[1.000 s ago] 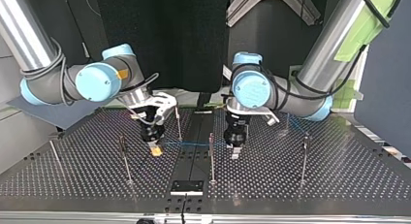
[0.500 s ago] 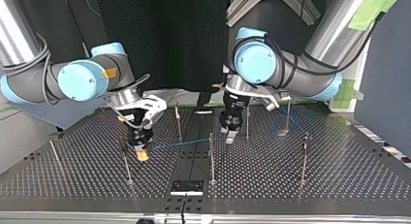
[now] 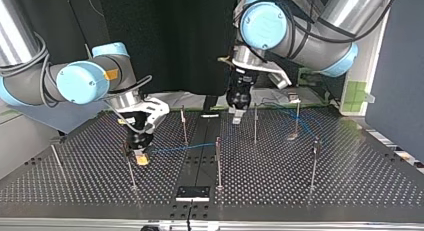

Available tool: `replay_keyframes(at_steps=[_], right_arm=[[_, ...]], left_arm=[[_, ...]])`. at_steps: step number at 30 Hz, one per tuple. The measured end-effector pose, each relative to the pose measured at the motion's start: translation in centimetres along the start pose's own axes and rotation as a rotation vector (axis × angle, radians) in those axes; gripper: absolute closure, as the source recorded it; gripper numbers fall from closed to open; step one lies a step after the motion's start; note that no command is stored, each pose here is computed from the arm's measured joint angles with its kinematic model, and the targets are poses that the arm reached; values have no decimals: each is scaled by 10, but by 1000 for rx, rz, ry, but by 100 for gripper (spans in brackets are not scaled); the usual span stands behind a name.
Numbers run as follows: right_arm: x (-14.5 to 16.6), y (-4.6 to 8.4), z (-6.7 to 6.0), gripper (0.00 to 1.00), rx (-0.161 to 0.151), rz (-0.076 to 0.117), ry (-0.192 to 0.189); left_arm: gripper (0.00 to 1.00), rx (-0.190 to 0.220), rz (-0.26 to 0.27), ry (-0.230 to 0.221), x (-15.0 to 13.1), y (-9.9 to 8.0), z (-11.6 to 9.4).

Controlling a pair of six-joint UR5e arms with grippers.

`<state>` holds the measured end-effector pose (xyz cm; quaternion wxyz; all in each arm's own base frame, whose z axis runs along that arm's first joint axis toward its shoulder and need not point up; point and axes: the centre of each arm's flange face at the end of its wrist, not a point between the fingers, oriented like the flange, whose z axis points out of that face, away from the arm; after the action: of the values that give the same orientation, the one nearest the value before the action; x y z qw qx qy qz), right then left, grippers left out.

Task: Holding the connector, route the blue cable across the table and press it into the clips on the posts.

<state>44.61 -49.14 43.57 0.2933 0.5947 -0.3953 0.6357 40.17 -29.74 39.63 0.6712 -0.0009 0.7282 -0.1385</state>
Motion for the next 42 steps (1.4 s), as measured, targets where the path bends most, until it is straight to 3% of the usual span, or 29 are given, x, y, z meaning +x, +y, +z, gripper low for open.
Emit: replay_keyframes(at_steps=[5,8,19,26,35,42], right_arm=[[0,0,0,100,0,-1,-1],[-1,0,0,100,0,-2,-3],[-3,0,0,100,-1,-2,-6],[-2,3,0,100,-3,-2,-3],[-2,5,0,100,-4,-1,-3],[-2,6,1,100,-5,-1,-2]], left_arm=[[0,22,-14,-81,-27,-22,-18],[0,27,-16,-101,-35,-35,-21],[0,26,-9,-87,-28,-79,-12],[0,73,4,-55,-15,-115,-6],[0,51,32,-9,-5,-119,26],[0,24,15,-54,-24,-106,57]])
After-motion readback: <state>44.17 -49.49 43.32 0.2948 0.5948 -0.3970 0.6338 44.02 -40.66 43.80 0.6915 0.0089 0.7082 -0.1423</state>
